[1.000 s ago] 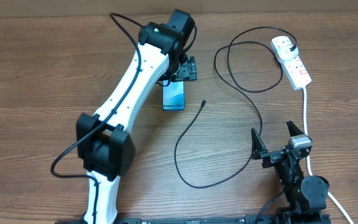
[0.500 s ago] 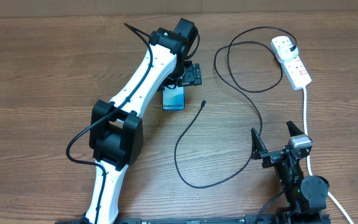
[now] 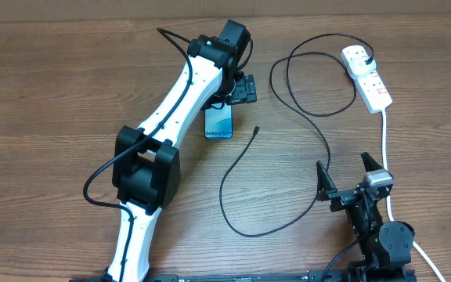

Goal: Plug charger to phone and switch on socket
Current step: 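Lower the left gripper onto the phone and close on it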

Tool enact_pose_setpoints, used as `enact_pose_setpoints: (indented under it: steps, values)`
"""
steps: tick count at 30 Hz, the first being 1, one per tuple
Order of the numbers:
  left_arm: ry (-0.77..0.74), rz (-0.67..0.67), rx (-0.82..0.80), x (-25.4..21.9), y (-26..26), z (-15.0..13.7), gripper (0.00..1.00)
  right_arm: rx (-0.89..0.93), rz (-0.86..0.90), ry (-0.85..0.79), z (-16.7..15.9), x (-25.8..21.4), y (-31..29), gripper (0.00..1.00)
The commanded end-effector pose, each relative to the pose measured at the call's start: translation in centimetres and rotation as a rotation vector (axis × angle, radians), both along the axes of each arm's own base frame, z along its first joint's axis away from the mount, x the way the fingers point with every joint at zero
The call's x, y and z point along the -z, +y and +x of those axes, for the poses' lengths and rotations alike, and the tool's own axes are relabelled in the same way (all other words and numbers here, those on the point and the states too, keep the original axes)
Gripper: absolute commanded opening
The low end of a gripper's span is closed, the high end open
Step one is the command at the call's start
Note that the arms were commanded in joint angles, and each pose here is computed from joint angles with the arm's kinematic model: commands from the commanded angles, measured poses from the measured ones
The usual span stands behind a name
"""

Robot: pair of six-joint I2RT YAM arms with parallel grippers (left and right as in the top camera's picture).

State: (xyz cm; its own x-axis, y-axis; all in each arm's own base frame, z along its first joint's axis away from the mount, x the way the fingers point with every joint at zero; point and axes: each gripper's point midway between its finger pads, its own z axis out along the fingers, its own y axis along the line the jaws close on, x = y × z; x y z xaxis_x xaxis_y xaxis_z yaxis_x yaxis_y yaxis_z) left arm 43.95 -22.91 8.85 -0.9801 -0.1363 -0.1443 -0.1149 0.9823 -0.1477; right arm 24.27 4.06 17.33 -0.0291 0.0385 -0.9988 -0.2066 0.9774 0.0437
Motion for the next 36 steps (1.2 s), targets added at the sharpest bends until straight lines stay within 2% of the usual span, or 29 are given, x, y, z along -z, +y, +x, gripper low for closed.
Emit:
enact_pose_setpoints:
  steps: [1,5,12,23,36]
  values:
    - [0.002,-0.025,-0.002,-0.2,-0.8,0.1,1.0,0.002,-0.002,-0.006,0.0,0.1,0.0,1.0]
    - [0.014,-0.035,0.007,0.0,-1.0,-0.2,1.0,0.002,-0.002,-0.006,0.0,0.1,0.0,1.0]
    - [0.007,0.082,-0.034,1.4,0.4,-0.7,1.0,0.002,-0.002,-0.005,0.0,0.1,0.0,1.0]
    - [-0.065,0.189,-0.084,1.9,2.6,0.7,1.0,0.002,-0.002,-0.006,0.0,0.1,0.0,1.0]
    - [-0.103,0.172,-0.038,2.4,2.3,1.8,1.0,0.002,-0.002,-0.006,0.0,0.1,0.0,1.0]
